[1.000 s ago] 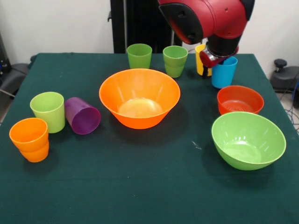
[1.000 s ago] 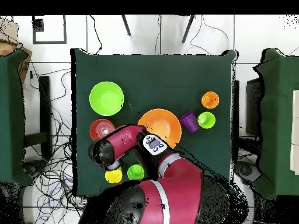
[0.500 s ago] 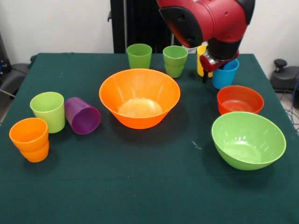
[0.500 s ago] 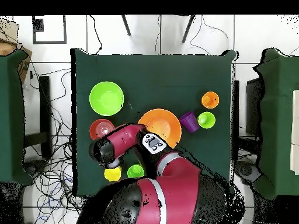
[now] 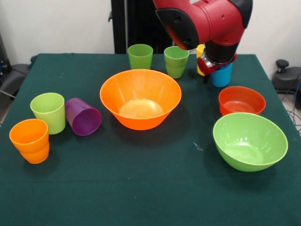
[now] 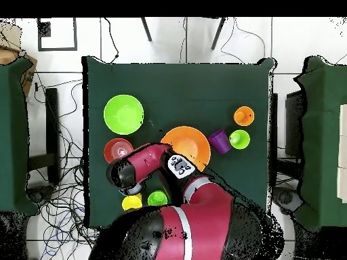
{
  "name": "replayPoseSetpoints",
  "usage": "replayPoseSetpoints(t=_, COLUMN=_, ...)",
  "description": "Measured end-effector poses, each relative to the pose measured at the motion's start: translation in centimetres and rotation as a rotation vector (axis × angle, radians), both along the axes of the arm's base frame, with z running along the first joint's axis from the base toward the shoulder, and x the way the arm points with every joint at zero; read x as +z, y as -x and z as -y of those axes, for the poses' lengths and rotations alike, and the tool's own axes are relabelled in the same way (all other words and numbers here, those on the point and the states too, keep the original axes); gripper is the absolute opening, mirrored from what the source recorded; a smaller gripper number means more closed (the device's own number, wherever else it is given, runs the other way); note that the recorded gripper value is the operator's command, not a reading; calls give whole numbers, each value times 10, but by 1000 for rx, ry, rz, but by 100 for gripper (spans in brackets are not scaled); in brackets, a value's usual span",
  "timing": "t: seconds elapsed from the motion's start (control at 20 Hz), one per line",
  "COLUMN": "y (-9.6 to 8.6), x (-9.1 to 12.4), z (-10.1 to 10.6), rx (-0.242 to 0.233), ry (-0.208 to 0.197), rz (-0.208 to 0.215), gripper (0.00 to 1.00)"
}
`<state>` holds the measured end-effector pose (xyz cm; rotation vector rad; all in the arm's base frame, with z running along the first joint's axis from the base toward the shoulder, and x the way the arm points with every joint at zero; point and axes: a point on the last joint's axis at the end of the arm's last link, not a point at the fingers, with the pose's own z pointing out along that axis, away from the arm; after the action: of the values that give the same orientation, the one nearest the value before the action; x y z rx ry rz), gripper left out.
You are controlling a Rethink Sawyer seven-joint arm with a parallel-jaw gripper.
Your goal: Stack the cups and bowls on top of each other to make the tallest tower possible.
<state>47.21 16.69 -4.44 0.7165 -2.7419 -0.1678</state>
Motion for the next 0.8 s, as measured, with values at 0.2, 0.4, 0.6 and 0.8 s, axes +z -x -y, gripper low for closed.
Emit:
replayPoseSetpoints(t=0.2, y=0, x=2, z=-5, rx=8, ry=1, rz=4, gripper=0)
replayPoseSetpoints(t=0.4, y=0, x=2, z=-6, rx=14, ry=6, rz=6, gripper=0)
replayPoseSetpoints(t=0.6, y=1, x=2, z=-7, rx=19, ry=11, rz=8, gripper=0)
replayPoseSetpoints(t=0.8, y=1, x=3, z=-8, rx=23, ry=17, rz=10, gripper=0)
